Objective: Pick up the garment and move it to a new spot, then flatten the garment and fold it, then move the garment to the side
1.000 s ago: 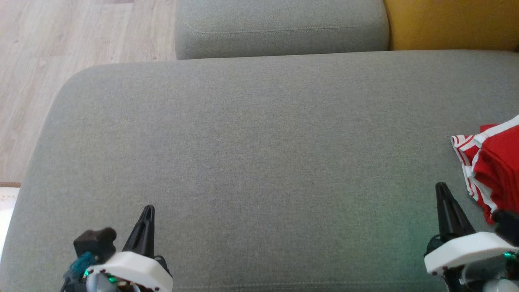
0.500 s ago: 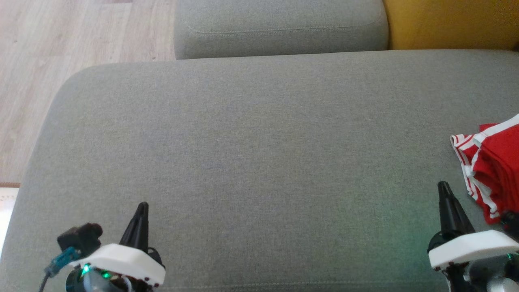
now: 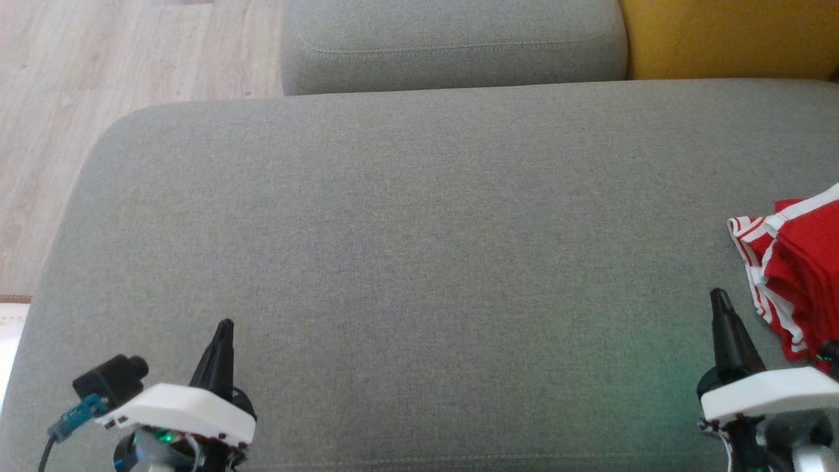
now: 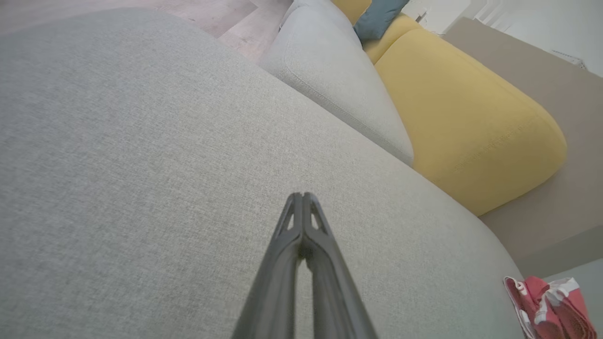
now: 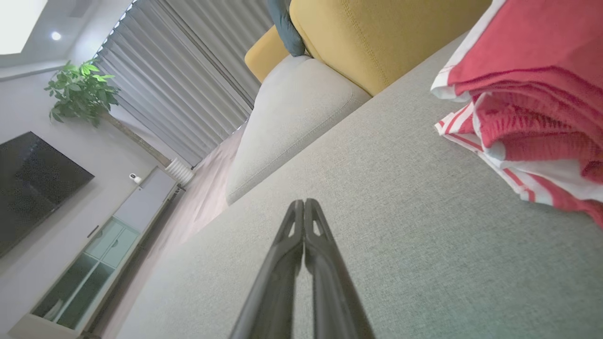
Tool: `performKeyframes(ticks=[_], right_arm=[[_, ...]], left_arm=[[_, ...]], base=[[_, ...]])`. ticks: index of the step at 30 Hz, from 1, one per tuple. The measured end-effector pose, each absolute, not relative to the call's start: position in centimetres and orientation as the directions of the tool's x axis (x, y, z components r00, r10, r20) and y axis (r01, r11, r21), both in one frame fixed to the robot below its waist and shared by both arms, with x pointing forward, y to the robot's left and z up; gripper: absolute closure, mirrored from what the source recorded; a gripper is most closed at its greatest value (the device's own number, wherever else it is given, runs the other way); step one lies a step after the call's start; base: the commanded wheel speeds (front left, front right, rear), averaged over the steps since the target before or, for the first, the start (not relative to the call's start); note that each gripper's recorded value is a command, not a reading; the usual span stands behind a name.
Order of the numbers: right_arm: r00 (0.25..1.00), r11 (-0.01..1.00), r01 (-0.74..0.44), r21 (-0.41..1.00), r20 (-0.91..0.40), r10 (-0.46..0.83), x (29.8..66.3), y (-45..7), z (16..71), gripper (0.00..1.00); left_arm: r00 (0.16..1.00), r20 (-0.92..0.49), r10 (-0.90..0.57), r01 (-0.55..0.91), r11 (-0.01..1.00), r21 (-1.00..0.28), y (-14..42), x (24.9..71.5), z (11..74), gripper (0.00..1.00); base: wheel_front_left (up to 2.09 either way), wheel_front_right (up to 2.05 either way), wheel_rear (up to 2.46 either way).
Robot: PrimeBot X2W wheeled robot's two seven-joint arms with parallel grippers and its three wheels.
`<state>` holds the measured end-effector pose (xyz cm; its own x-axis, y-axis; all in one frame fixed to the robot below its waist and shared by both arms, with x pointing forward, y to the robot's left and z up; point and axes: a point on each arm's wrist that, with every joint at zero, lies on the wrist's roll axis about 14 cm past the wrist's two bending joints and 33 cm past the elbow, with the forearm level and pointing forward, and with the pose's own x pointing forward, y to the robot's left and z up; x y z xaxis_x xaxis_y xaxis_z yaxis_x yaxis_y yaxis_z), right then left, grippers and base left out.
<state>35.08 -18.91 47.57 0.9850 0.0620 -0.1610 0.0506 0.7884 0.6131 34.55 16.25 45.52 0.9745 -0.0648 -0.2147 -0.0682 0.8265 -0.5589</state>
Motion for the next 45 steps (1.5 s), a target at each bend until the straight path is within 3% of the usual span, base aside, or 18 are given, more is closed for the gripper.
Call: performKeyframes(ticks=[45], right_arm=[[0.993,0.378,0.098,0.921,-0.116,0.023,36.3,-19.8,47.6,1.00]], left_arm=[[0.978,-0.200,-0.064,-0.157,0.409,-0.899,17.5,36.0,45.9,1.00]], base=[[0.00,0.00,0.00]])
